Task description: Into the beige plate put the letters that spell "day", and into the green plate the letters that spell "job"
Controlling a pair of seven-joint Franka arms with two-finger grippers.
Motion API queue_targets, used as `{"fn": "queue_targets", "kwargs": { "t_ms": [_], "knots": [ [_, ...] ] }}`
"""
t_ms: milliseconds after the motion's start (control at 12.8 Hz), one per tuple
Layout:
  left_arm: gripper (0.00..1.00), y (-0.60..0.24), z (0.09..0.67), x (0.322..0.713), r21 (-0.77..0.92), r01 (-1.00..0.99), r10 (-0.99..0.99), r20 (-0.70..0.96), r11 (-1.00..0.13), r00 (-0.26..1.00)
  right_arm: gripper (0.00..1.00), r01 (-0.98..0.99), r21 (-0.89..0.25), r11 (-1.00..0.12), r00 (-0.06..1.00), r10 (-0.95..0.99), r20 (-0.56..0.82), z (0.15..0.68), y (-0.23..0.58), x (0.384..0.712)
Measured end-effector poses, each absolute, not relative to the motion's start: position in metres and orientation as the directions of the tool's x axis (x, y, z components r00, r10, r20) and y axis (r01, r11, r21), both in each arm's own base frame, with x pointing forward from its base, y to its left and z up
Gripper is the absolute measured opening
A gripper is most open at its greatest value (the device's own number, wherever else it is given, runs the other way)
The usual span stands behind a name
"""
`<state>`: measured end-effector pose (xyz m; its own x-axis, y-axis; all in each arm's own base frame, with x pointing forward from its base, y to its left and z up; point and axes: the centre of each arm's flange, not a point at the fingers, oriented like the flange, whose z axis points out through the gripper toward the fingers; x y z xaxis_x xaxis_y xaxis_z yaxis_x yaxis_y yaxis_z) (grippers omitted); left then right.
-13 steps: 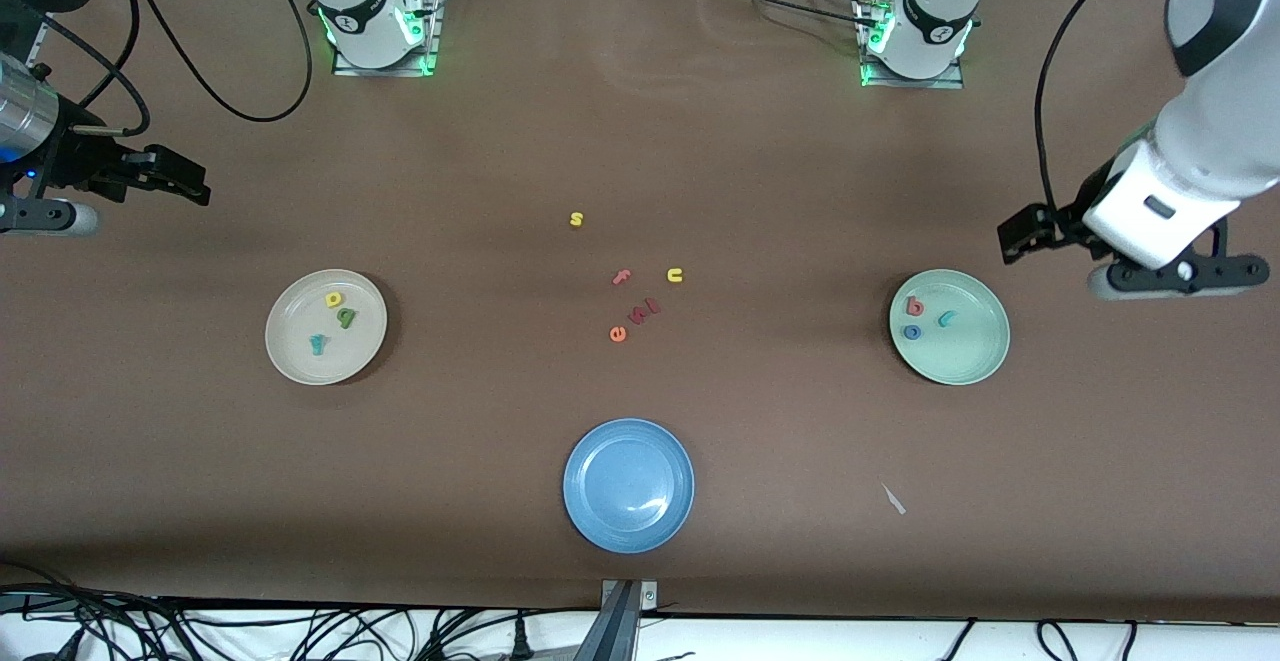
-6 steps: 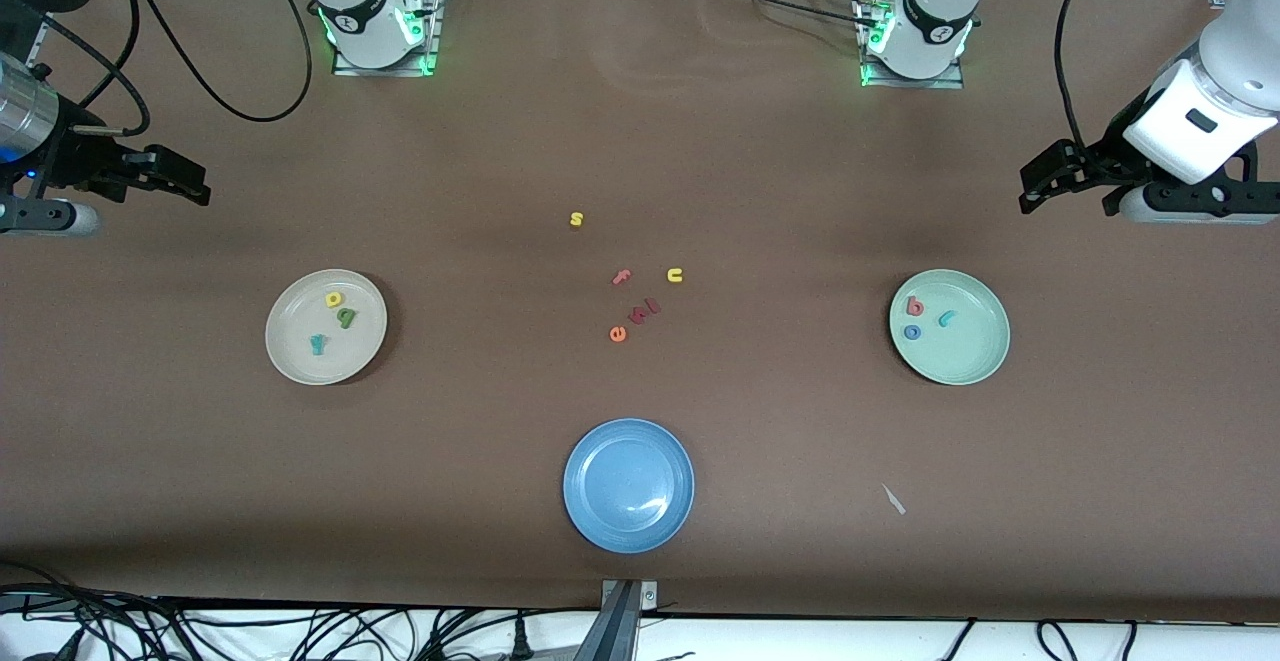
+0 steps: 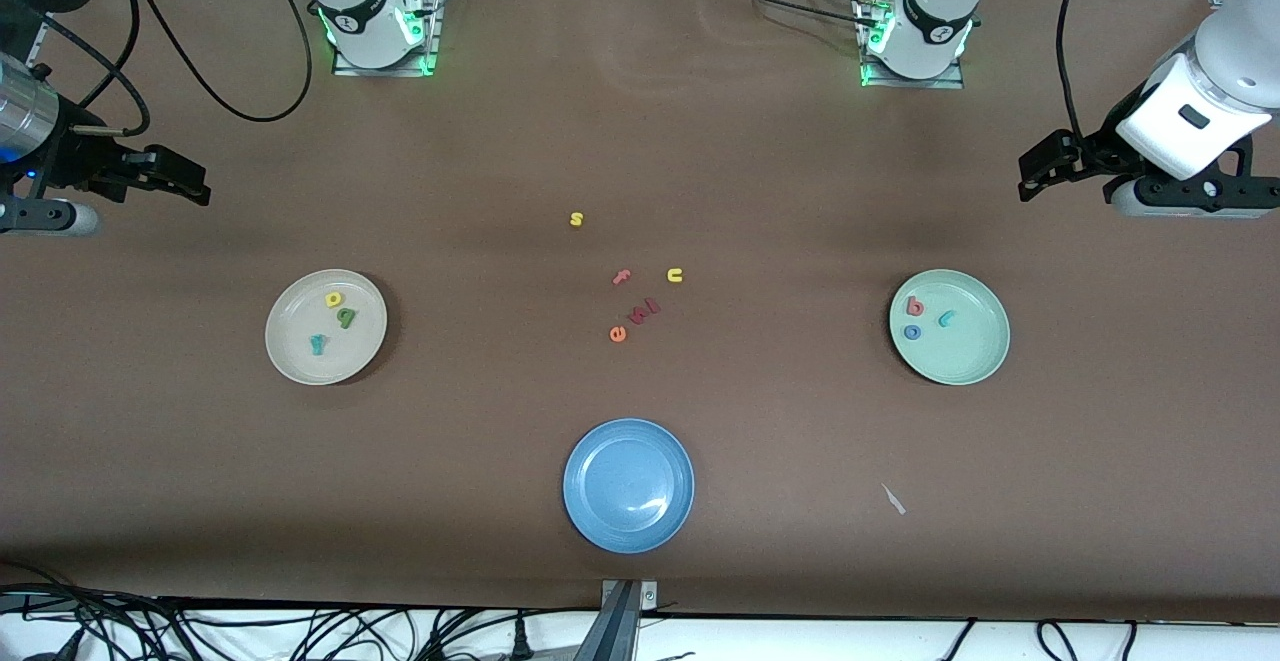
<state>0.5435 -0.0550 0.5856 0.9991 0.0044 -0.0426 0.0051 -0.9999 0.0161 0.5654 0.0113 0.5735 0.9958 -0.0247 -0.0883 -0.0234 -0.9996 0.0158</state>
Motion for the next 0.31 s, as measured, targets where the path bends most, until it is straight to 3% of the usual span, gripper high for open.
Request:
{"fn": "queue_targets", "kwargs": {
  "t_ms": [314],
  "knots": [
    [1.00,-0.0574,0.5844,0.5435,0.016,0.000,0.000,-0.051,-1.000,0.999,1.00,-0.023,0.016,-1.000,0.996,-0.025,-0.088,0.5735,0.0113,0.5654]
  ]
}}
